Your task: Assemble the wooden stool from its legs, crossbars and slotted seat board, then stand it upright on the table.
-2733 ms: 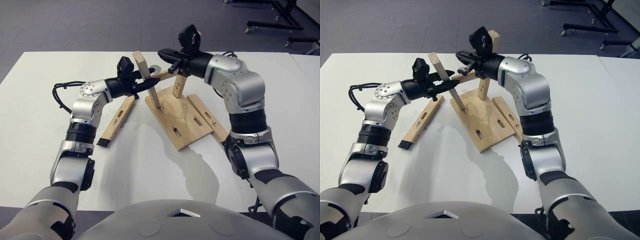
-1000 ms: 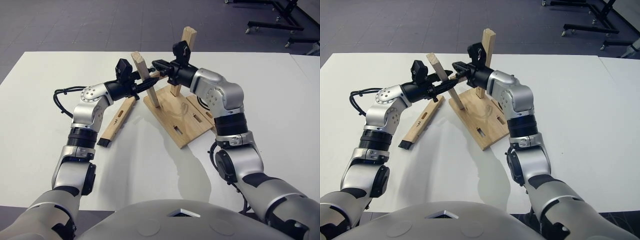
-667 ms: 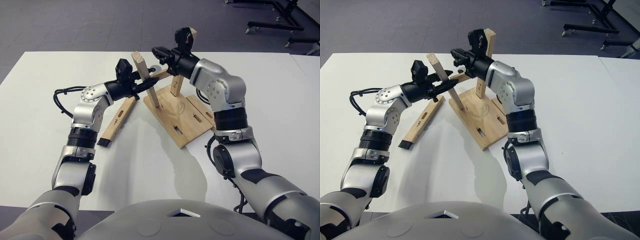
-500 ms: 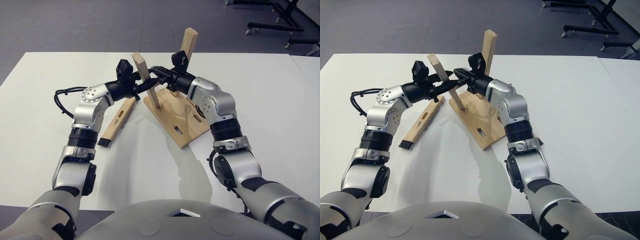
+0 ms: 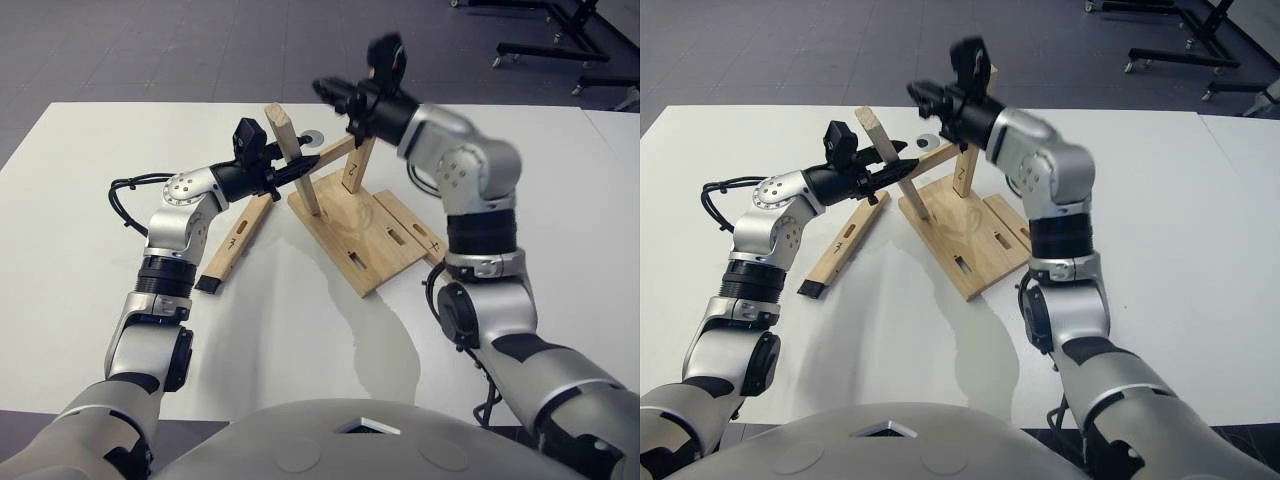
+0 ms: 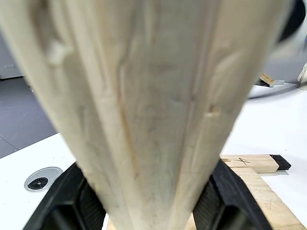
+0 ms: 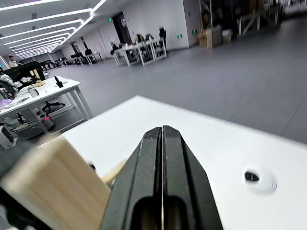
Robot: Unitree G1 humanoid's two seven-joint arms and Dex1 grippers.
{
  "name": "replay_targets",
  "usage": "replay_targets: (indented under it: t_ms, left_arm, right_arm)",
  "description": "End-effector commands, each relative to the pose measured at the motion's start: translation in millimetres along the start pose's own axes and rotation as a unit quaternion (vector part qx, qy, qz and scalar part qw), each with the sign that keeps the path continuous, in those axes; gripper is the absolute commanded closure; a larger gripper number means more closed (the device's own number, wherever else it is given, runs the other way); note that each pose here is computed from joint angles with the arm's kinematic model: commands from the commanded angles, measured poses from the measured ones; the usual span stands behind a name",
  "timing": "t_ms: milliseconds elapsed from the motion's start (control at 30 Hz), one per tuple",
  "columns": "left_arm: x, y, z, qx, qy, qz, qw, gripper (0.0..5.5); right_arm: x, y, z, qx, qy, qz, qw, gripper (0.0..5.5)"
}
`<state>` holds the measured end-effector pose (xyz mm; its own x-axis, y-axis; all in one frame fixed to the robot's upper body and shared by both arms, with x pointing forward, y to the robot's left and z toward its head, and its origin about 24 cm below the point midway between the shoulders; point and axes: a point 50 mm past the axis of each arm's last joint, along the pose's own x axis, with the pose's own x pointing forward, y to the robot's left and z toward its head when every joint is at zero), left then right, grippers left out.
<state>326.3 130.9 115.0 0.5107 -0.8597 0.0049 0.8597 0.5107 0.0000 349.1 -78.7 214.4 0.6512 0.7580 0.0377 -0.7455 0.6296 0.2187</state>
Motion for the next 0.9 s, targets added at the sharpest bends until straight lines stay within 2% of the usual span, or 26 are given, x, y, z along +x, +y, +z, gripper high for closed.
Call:
replay_targets:
  t_ms: [33,133,200,400,500,633,900]
  left_arm:
    - [-2,0,-10,-0.007,0.031,0.0,0.999,3.41]
    - [-1,-1,-11,-0.007,0.033,-0.002,0.999,3.41]
    - [-1,-1,-11,-0.007,0.035,-0.002,0.999,3.41]
    - [-4,-1,-12,-0.008,0.035,-0.006,0.999,3.41]
    - [-6,-1,-12,-0.007,0.035,-0.017,0.999,3.41]
    - [-7,-1,-12,-0.006,0.042,-0.045,0.998,3.41]
    - [-13,2,-6,0.006,0.081,-0.116,0.99,3.41]
  right_arm:
    - [1,2,10,-0.014,-0.005,-0.01,1.0,5.47]
    - [0,-1,8,-0.018,-0.007,-0.021,1.0,5.47]
    - [-2,-7,21,-0.027,-0.023,-0.035,0.999,5.47]
    - [-26,-39,104,-0.078,-0.126,-0.109,0.983,5.47]
    - [-40,-60,122,-0.082,-0.152,-0.148,0.974,5.47]
    - [-49,-83,112,-0.069,-0.147,-0.188,0.969,5.47]
    - [-55,-109,59,-0.045,-0.079,-0.221,0.971,5.47]
